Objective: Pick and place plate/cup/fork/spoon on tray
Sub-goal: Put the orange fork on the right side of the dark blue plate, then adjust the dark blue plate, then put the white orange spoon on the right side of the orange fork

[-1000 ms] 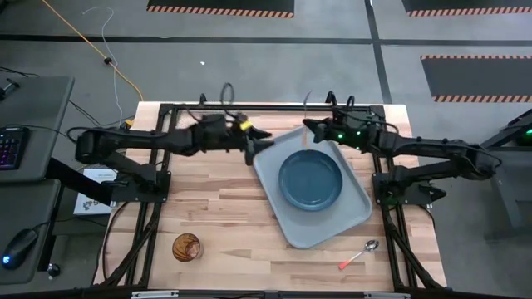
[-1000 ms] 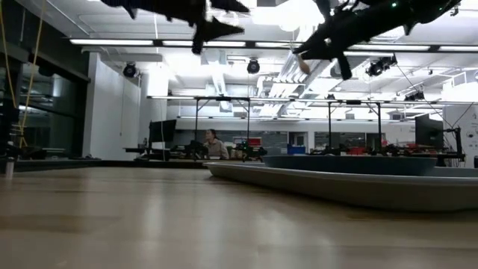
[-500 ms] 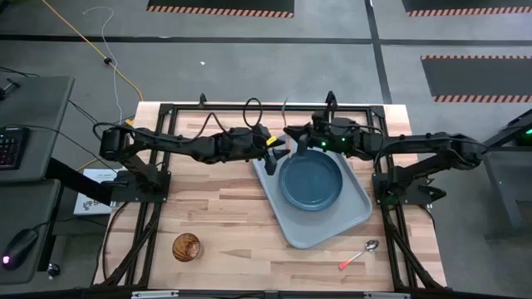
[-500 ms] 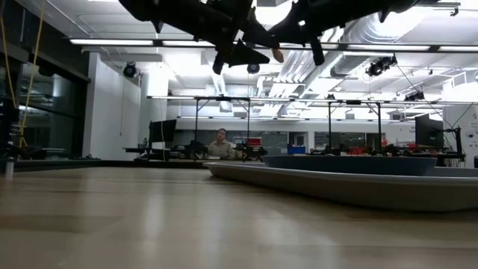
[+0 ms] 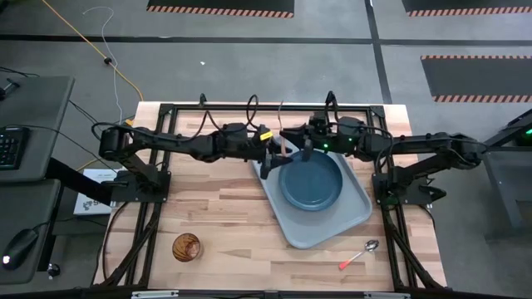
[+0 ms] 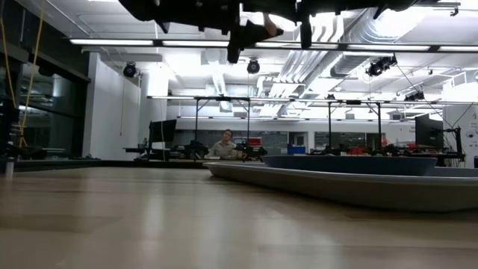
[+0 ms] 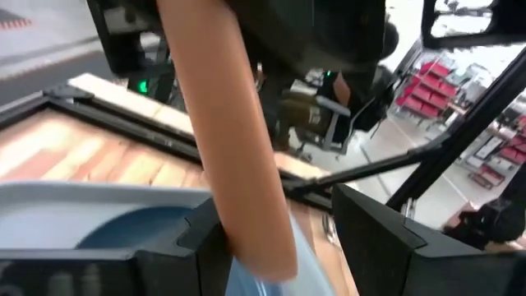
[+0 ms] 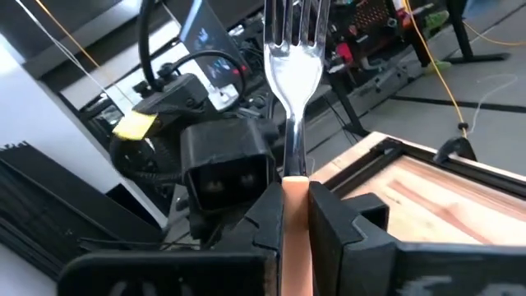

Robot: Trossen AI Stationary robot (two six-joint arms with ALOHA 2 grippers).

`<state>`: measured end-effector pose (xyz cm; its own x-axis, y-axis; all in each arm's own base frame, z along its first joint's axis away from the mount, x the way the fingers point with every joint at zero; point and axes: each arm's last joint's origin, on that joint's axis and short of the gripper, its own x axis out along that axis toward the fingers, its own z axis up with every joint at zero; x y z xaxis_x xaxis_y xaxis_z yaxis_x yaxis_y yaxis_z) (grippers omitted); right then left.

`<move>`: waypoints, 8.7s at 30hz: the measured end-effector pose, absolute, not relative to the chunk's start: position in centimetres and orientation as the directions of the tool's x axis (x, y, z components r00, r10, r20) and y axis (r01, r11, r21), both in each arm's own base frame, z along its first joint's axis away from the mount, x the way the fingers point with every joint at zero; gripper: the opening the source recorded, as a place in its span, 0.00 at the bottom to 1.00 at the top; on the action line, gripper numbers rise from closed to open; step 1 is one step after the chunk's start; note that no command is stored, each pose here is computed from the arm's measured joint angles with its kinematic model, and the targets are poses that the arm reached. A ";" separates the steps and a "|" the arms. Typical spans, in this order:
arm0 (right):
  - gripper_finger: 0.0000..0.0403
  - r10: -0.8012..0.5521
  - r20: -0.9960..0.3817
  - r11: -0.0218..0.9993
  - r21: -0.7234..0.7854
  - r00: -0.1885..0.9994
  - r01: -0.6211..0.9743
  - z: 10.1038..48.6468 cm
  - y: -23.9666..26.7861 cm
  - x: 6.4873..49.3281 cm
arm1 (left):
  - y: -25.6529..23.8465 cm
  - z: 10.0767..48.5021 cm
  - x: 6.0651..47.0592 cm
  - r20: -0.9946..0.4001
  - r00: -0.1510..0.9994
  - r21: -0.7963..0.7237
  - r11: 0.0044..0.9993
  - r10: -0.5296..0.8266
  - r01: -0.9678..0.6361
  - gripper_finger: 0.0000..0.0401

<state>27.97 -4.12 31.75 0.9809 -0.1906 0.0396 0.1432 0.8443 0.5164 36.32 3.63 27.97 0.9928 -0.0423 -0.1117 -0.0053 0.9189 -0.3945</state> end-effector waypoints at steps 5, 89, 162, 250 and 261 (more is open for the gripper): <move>0.04 -0.186 0.083 0.850 0.513 0.979 0.118 32.2 -4.1 27.9 | 3.6 28.8 36.0 -0.076 0.996 -0.400 0.917 -0.041 0.007 0.37; 0.39 0.149 -0.063 0.982 0.129 0.987 -0.140 33.7 -1.7 23.5 | 3.2 29.3 34.0 -0.048 0.589 -0.947 0.224 -0.807 0.229 0.16; 0.00 0.102 -0.834 0.231 0.550 0.543 0.802 14.7 5.8 9.8 | 14.1 37.8 31.3 0.123 0.948 -0.545 0.779 -0.294 0.312 0.40; 0.00 0.380 -0.827 0.486 0.560 0.414 0.671 21.7 4.6 10.7 | 14.4 38.0 31.3 0.152 0.970 -0.543 0.804 -0.190 0.242 0.40; 0.32 0.462 -0.858 0.463 0.448 0.223 0.765 20.4 9.5 8.5 | 14.4 38.0 31.3 0.152 0.970 -0.537 0.808 -0.190 0.242 0.40</move>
